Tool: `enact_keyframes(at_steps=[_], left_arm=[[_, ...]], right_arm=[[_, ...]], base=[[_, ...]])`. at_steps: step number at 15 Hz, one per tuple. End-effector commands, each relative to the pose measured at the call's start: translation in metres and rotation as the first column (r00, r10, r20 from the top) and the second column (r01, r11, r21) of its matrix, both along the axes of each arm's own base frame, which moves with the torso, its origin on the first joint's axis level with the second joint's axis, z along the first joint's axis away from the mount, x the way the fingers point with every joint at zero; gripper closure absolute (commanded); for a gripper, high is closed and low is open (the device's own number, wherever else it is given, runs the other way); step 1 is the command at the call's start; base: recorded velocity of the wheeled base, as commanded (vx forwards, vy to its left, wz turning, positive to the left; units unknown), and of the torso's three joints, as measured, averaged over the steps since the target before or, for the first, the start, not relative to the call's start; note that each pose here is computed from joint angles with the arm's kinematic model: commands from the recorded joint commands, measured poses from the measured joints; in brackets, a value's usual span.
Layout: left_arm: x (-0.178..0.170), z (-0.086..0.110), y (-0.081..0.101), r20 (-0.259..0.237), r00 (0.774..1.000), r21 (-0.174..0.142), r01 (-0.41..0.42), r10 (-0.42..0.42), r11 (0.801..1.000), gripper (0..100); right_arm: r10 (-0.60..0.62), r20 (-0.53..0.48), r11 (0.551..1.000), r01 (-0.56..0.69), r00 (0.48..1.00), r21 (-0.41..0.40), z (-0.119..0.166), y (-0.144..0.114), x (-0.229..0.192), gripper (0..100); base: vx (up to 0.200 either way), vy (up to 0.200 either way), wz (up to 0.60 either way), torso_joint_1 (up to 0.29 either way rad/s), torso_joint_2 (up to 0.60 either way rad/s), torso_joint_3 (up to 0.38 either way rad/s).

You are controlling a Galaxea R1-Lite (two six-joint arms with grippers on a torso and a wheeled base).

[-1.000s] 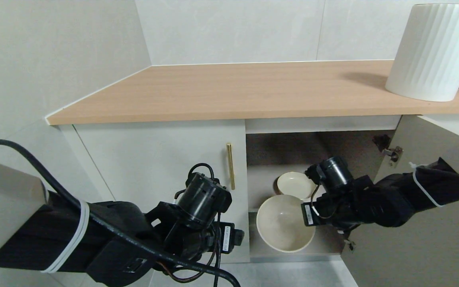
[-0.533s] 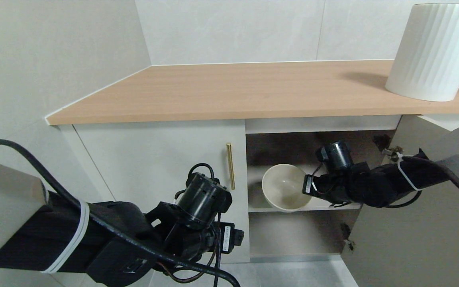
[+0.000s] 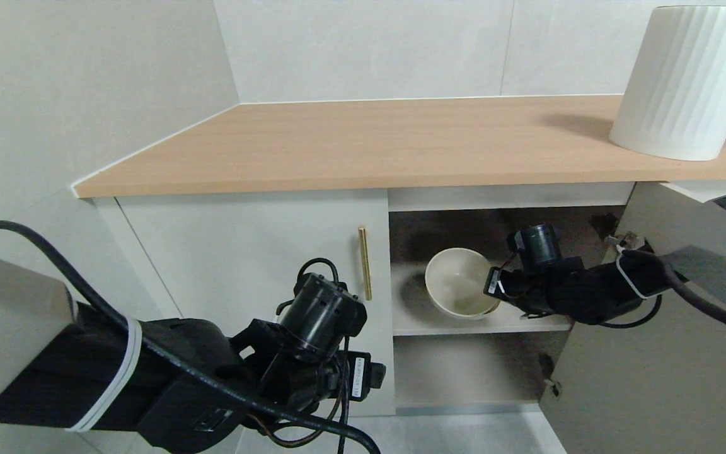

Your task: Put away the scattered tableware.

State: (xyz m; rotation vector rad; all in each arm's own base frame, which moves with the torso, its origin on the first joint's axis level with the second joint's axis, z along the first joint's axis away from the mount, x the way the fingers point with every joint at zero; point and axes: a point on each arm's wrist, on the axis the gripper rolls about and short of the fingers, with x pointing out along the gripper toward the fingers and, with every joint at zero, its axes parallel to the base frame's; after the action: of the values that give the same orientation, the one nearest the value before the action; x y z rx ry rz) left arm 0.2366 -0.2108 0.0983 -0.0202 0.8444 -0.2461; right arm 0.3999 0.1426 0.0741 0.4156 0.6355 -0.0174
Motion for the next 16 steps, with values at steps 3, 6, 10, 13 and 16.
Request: enact_keyframes(at_steps=[3, 6, 10, 13, 16], left_arm=[[0.0, 0.0, 0.0, -0.001, 1.0, 0.001, -0.001, 0.001, 1.0, 0], [0.0, 0.0, 0.0, -0.001, 1.0, 0.001, -0.001, 0.001, 1.0, 0], [0.0, 0.0, 0.0, -0.001, 1.0, 0.001, -0.001, 0.001, 1.0, 0], [0.0, 0.0, 0.0, 0.001, 1.0, -0.001, -0.001, 0.001, 1.0, 0], [0.0, -0.001, 0.0, -0.002, 1.0, 0.002, -0.001, 0.001, 1.0, 0]], right_arm=[[-0.058, -0.004, 0.998, 0.058, 0.998, -0.017, -0.013, -0.012, 0.016, 100], [-0.074, -0.009, 0.997, 0.073, 0.997, -0.023, -0.02, -0.015, 0.022, 100], [-0.089, -0.008, 0.996, 0.089, 0.996, -0.033, -0.027, -0.014, 0.028, 100], [-0.098, -0.006, 0.995, 0.098, 0.995, -0.034, -0.029, -0.015, 0.032, 100], [-0.103, -0.004, 0.994, 0.103, 0.995, -0.033, -0.031, -0.016, 0.034, 100]], base=[[0.0, 0.0, 0.0, 0.0, 0.0, 0.0], [0.0, 0.0, 0.0, 0.0, 0.0, 0.0], [0.0, 0.0, 0.0, 0.0, 0.0, 0.0], [0.0, 0.0, 0.0, 0.0, 0.0, 0.0], [0.0, 0.0, 0.0, 0.0, 0.0, 0.0]])
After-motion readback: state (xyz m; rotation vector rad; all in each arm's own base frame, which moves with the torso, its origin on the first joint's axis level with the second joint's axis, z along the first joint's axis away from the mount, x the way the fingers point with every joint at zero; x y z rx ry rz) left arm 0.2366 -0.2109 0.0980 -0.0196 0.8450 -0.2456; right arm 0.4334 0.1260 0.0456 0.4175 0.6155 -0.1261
